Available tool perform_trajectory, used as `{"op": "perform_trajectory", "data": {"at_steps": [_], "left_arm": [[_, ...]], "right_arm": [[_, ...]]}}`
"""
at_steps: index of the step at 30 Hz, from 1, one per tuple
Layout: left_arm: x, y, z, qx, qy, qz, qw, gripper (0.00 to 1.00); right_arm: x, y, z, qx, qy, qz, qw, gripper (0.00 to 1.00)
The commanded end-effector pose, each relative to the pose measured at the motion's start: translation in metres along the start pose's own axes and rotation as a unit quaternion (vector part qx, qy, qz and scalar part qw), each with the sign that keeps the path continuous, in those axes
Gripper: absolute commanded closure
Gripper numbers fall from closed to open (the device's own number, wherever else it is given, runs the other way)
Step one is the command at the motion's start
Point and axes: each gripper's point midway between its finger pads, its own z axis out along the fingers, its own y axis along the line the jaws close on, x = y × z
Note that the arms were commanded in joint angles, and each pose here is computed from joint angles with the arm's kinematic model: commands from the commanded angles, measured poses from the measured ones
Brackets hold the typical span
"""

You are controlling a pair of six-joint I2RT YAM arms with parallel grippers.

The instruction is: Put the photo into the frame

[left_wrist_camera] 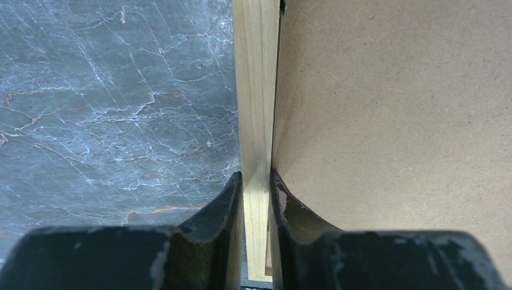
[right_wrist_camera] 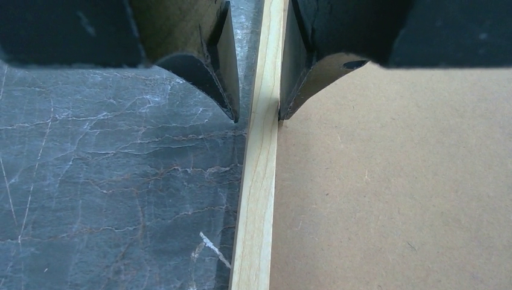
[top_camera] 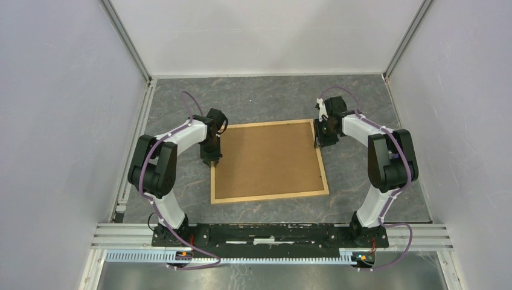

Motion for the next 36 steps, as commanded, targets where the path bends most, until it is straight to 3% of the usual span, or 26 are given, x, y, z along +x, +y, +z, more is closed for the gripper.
{"op": "perform_trajectory", "data": {"at_steps": [1,36], "left_arm": [[0.002,-0.003,0.016,-0.004,0.006,0.030,1.000,0.98],[0.002,-0.005,0.015,0.000,0.004,0.030,1.000,0.98]], "right_arm": [[-0.027,0.002,-0.024,0.003,-0.042,-0.008,0.999,0.63],[-0.002,-0.010,0.008,0.023,0.000,0.000,1.000,0.67]]}}
